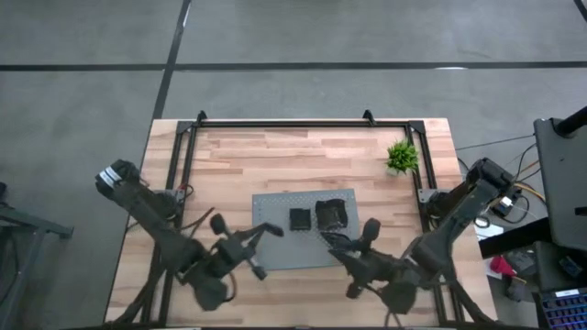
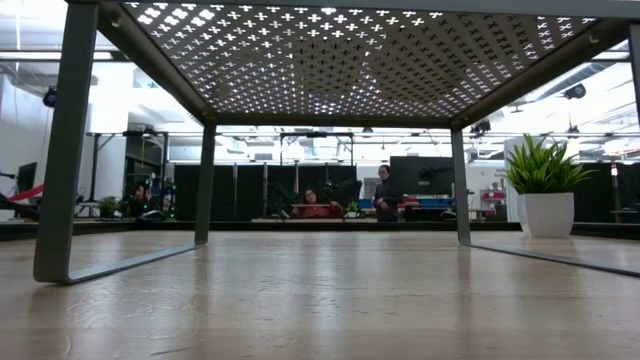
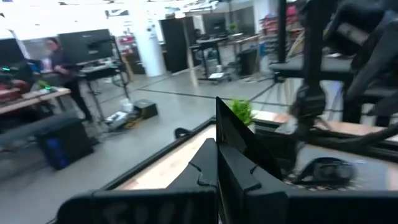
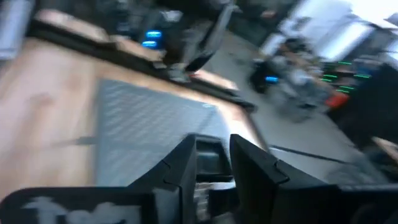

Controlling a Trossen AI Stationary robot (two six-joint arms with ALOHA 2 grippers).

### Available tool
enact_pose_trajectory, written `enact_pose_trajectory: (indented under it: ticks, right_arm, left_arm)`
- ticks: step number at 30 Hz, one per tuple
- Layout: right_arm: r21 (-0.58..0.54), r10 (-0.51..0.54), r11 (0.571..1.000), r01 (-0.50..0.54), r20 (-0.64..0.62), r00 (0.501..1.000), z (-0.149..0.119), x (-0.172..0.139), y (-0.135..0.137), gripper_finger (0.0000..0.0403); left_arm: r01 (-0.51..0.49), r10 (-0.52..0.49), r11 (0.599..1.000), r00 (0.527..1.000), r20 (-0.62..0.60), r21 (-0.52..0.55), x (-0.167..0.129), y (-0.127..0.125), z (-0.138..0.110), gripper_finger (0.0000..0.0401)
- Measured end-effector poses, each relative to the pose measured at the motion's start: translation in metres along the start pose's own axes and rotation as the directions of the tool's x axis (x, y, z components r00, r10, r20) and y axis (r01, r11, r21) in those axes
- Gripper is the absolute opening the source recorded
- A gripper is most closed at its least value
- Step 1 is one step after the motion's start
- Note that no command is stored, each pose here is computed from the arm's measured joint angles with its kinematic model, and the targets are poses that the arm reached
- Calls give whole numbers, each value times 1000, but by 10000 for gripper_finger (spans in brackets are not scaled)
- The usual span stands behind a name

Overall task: Pick & Place Mini shaped plates
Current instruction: Stack the drop shaped plate on top of the drop shaped plate on the shelf

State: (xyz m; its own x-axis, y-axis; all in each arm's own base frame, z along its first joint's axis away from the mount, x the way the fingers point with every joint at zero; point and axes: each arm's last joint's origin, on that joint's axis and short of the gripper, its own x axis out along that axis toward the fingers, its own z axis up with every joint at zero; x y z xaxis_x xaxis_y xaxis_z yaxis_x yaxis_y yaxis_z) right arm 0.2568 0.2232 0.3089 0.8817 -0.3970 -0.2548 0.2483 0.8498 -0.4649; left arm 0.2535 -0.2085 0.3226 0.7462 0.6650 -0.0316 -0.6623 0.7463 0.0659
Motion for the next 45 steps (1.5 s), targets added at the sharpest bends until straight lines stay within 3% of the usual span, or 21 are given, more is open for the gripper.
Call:
enact_pose_trajectory:
  ticks: [6, 13, 16, 21, 29, 35, 45]
  right_arm:
    - [-16, -206, 979, 206, -2, 979, -2, 23, 4, 112]
    - [38, -253, 967, 253, -9, 967, 1, 38, -1, 93]
    - [77, -252, 965, 251, -4, 968, 4, 42, -3, 87]
    - [90, -166, 982, 165, 7, 986, 6, 45, -1, 79]
    - [94, -157, 983, 156, 9, 987, 6, 45, -1, 73]
    - [100, -149, 984, 147, 11, 989, 6, 43, 1, 79]
    - [121, -141, 983, 138, 17, 990, 6, 41, 3, 68]
  left_arm:
    - [-71, 71, 997, 997, 8, 38, 17, -8, -2, 0]
    - [-87, 86, 993, 996, 11, 76, 27, -21, 5, 0]
    - [-61, 61, 994, 998, 4, 95, 35, -28, 6, 0]
    - [-28, 29, 981, 1000, 0, 192, 50, -42, 8, 0]
    - [8, -9, 962, 1000, 4, 272, 59, -61, 23, 0]
    - [-27, 26, 934, 1000, 8, 357, 64, -72, 24, 0]
    - [-57, 58, 924, 998, 9, 379, 64, -70, 23, 0]
